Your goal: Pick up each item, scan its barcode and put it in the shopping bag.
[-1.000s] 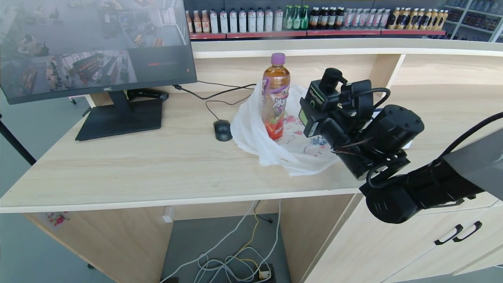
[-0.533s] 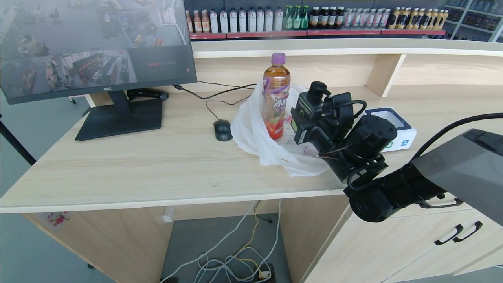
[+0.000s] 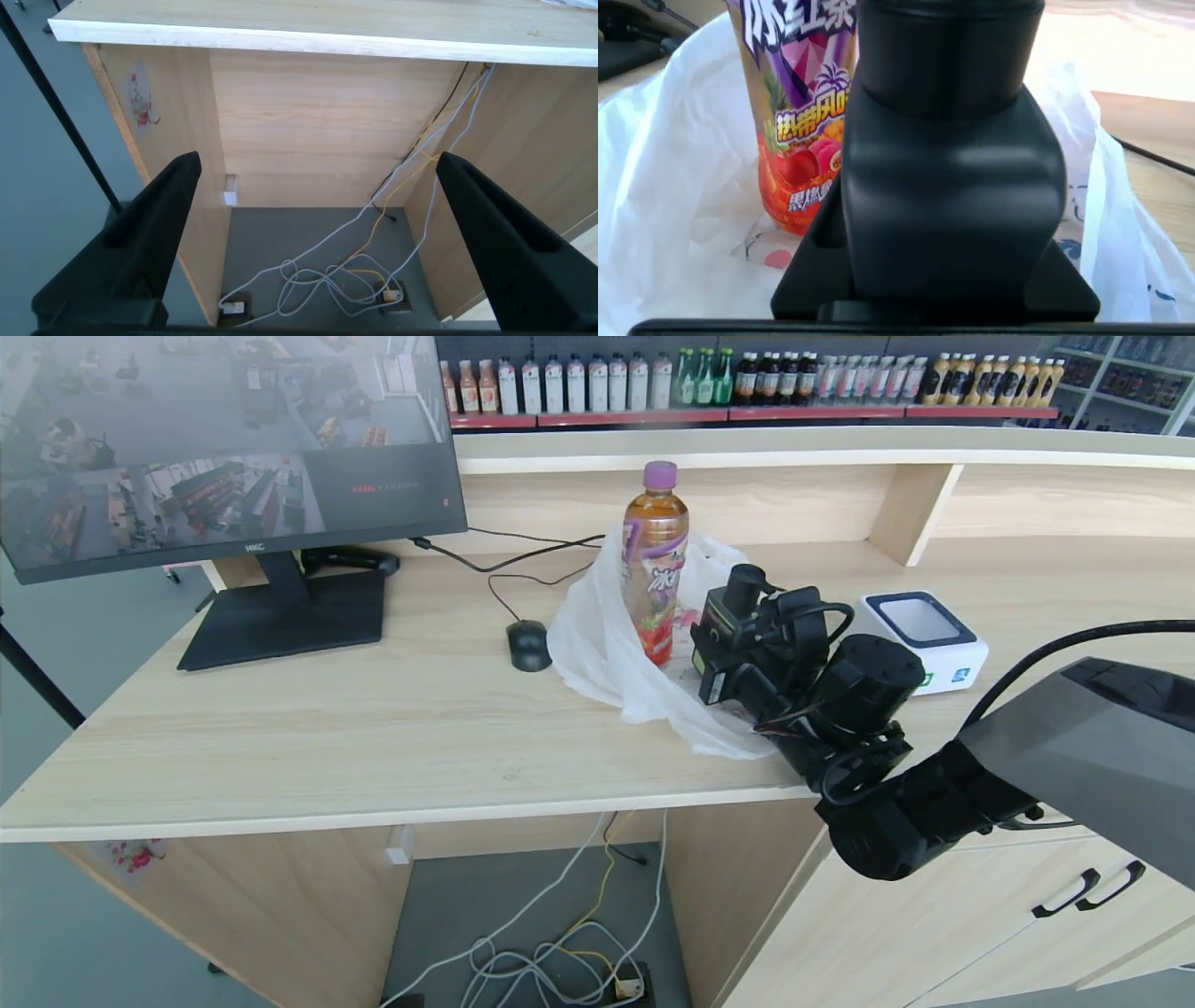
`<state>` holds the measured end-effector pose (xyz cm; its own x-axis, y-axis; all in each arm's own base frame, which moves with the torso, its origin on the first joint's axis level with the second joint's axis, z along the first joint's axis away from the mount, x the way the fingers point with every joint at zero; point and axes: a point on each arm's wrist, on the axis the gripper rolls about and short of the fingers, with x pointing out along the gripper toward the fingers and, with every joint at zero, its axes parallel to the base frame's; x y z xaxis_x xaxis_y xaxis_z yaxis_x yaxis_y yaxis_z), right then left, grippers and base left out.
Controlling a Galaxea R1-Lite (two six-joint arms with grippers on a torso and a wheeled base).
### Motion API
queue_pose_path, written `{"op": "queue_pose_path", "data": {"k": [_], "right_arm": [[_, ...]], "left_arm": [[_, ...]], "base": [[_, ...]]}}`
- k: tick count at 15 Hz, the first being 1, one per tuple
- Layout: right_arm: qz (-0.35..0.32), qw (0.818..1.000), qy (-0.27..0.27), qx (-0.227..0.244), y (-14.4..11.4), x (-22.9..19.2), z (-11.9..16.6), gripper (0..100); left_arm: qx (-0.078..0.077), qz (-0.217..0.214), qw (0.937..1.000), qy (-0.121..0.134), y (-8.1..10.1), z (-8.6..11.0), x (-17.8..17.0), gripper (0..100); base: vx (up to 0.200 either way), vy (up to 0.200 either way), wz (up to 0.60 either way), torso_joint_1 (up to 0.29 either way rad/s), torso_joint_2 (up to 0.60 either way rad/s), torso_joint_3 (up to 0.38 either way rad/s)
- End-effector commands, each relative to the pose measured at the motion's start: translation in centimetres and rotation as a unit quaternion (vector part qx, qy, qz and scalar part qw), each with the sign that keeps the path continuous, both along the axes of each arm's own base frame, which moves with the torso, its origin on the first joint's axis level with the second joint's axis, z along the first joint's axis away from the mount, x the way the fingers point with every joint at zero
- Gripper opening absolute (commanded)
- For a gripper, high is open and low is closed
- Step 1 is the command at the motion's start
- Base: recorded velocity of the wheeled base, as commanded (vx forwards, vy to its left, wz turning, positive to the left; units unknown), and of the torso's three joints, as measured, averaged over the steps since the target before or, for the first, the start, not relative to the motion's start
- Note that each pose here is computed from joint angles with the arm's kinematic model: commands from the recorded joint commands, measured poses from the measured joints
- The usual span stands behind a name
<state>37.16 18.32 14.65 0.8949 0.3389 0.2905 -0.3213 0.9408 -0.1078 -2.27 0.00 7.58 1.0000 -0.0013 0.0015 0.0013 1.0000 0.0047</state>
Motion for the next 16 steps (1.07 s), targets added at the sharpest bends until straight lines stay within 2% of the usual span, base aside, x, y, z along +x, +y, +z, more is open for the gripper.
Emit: {"op": "queue_pose_path", "data": {"k": [1,5,10,16], "right_arm": [[-0.005,1.0,0.006,-0.003,-0.5,0.0,-0.3,0],[-0.023,1.0,0.011,-0.004,-1.7,0.8,-0.8,0],[-0.019,1.0,0.024,0.001,-1.4,1.3,-1.9,0],[-0.023,0.999,0.028,0.015,-1.3,1.3,-1.9,0]], "left_arm": [[0.0,0.0,1.0,0.0,0.0,0.0,0.0,100],[0.0,0.0,1.0,0.0,0.0,0.0,0.0,100],[0.0,0.0,1.0,0.0,0.0,0.0,0.0,100],[0.0,0.0,1.0,0.0,0.0,0.0,0.0,100]], "base": [[0.0,0.0,0.0,0.0,0.0,0.0],[0.0,0.0,0.0,0.0,0.0,0.0],[0.0,0.0,0.0,0.0,0.0,0.0],[0.0,0.0,0.0,0.0,0.0,0.0]]}}
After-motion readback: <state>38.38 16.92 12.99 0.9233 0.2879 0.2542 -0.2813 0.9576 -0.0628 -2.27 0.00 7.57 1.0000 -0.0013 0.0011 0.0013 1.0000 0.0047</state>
